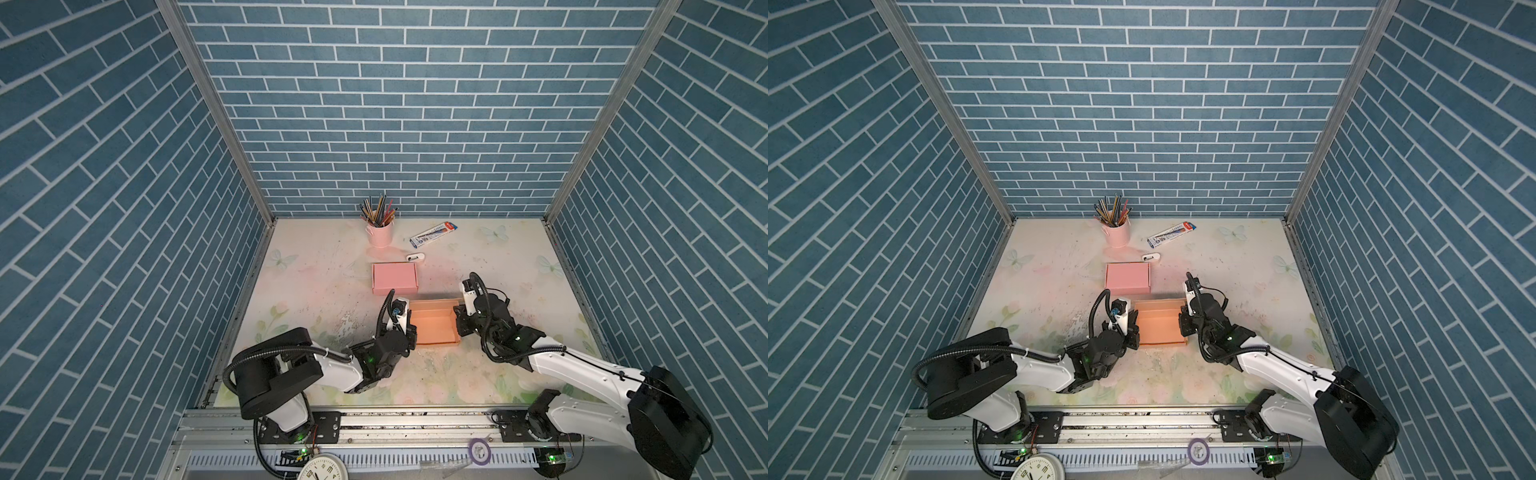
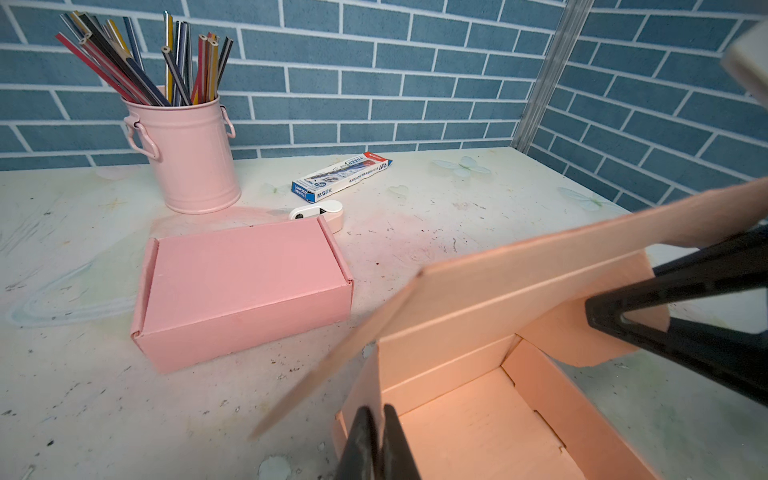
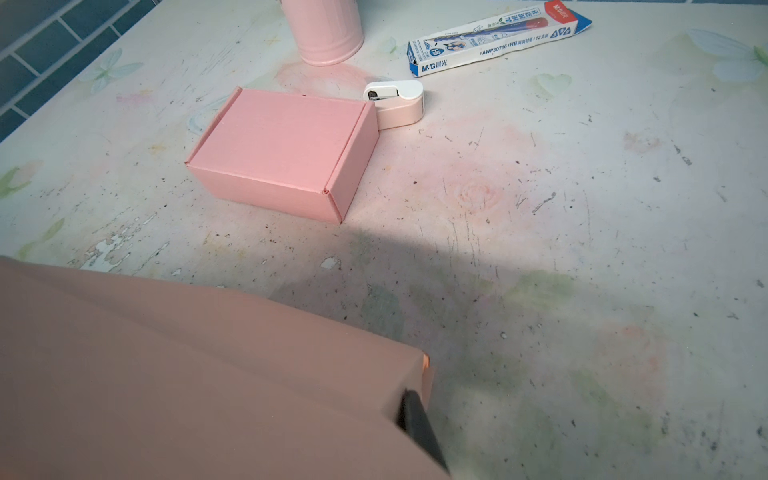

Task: Fold the paper box
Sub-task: 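Lower the lid panel down onto the tray with both grippers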

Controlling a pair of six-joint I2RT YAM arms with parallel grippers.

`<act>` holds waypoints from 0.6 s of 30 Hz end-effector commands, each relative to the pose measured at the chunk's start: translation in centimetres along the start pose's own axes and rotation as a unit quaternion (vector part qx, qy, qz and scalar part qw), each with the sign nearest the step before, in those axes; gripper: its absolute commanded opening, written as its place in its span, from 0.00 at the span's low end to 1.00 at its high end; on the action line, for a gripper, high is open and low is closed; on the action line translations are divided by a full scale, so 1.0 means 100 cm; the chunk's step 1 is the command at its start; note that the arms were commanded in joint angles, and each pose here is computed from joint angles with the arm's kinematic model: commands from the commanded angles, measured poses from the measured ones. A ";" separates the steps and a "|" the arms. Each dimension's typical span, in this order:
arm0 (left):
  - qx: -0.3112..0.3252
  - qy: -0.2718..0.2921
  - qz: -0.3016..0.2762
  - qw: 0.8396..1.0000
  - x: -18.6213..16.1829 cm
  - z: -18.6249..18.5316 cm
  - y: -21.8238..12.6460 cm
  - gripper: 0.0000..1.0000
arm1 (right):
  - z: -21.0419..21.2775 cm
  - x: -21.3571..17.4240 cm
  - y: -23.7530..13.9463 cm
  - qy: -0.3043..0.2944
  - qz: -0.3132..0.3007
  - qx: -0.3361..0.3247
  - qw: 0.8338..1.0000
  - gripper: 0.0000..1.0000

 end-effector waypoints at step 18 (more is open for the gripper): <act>0.018 -0.019 -0.007 1.000 -0.010 -0.016 -0.004 0.09 | 0.018 -0.007 -0.007 0.034 -0.002 0.046 0.998 0.13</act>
Point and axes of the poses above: each gripper's point midway between its finger pads, its own y axis out along the fingers, its own z axis along the line the jaws close on, x = y × z, the point moved 4 cm from there along -y, back along the fingers, and after that the axes turned 13 degrees about -y, right-handed, at the moved point
